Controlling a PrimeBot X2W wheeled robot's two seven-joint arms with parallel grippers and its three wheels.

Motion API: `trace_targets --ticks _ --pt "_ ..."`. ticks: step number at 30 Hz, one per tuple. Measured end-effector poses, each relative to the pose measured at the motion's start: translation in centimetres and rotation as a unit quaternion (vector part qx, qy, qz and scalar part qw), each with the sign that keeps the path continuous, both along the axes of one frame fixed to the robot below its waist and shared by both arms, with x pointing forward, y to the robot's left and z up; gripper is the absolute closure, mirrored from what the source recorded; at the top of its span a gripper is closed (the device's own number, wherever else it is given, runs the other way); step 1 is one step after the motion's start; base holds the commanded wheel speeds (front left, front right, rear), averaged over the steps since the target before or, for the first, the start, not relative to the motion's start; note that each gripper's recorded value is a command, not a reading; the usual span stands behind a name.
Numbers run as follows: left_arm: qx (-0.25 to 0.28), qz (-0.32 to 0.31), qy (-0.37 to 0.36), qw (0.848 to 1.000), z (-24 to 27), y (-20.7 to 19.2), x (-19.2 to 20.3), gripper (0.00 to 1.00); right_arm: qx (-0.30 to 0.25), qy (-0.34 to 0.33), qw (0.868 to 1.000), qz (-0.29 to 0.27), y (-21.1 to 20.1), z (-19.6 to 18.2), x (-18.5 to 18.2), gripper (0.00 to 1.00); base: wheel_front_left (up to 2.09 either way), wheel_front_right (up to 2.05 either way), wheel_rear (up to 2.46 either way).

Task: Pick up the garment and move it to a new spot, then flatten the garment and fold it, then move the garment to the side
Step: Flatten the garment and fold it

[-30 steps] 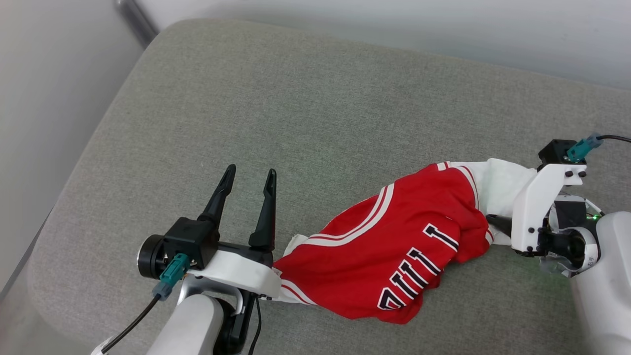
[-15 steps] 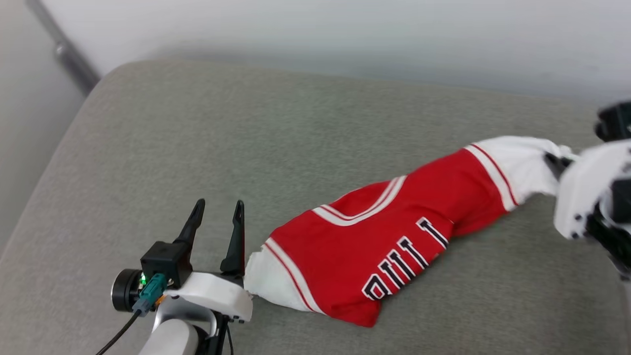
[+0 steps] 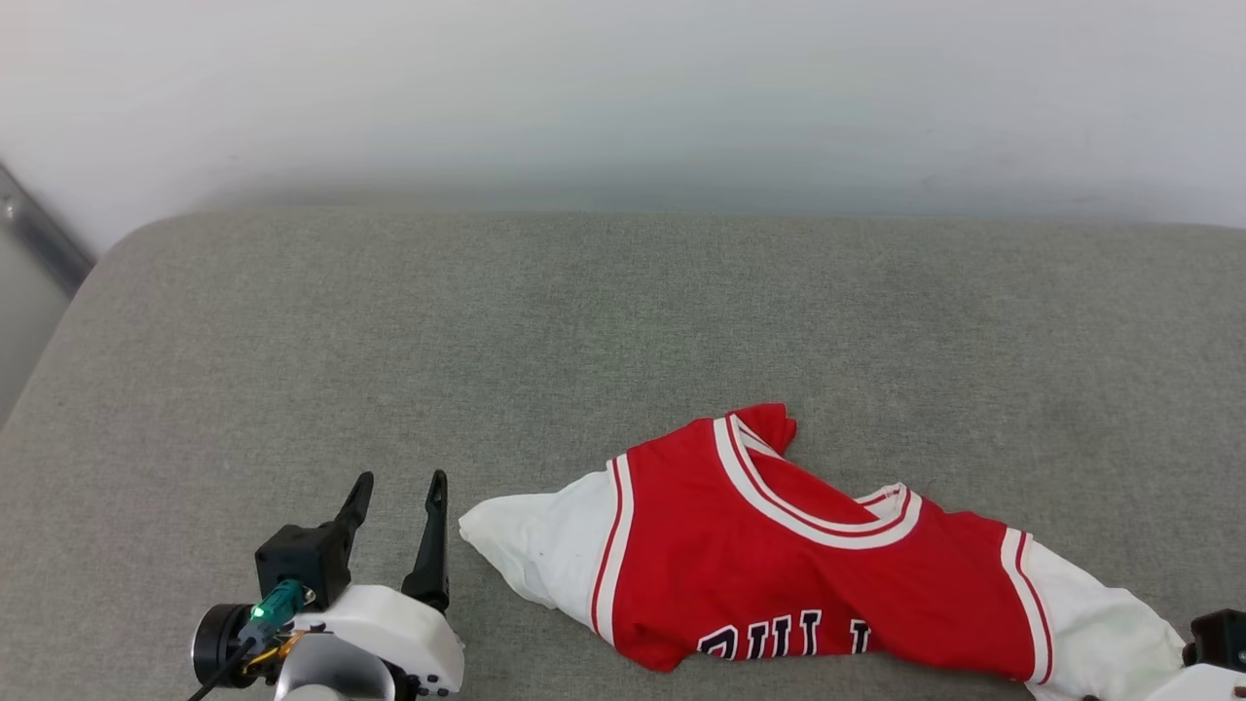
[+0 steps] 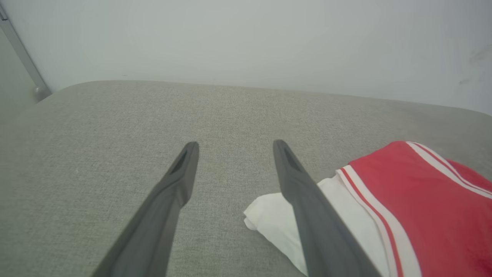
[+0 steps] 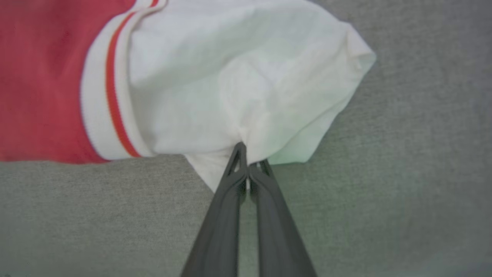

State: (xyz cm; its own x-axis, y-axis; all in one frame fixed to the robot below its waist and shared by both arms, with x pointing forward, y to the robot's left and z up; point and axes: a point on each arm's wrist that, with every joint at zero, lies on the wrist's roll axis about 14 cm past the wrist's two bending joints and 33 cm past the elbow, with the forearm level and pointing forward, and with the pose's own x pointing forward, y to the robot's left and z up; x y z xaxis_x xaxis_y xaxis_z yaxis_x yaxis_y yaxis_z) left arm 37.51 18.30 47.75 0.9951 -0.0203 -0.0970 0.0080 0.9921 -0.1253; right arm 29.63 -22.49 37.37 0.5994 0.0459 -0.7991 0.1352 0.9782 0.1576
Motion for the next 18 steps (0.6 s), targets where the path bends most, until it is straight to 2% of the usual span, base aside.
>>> trace_targets --ticks 3,6,13,18 --pt "0.000 0.000 0.008 1.000 -0.3 0.1 -0.4 0.00 -0.005 -0.036 0.999 -0.013 -0.3 0.2 0.2 0.00 0.00 0.00 0.00" --pt "0.000 0.001 0.015 1.000 -0.4 0.2 -0.9 0.00 -0.021 -0.115 0.993 -0.026 -0.9 2.2 1.7 0.00 0.00 0.00 0.00" --pt "-0.006 -0.006 0.036 0.999 -0.3 0.7 -1.5 0.00 -0.057 -0.278 0.958 -0.034 -1.5 7.9 4.8 0.00 0.00 0.00 0.00" --pt "0.000 -0.037 0.075 0.997 -0.5 0.1 -1.3 0.00 -0.053 -0.347 0.936 -0.008 0.7 10.9 5.8 0.00 0.00 0.00 0.00"
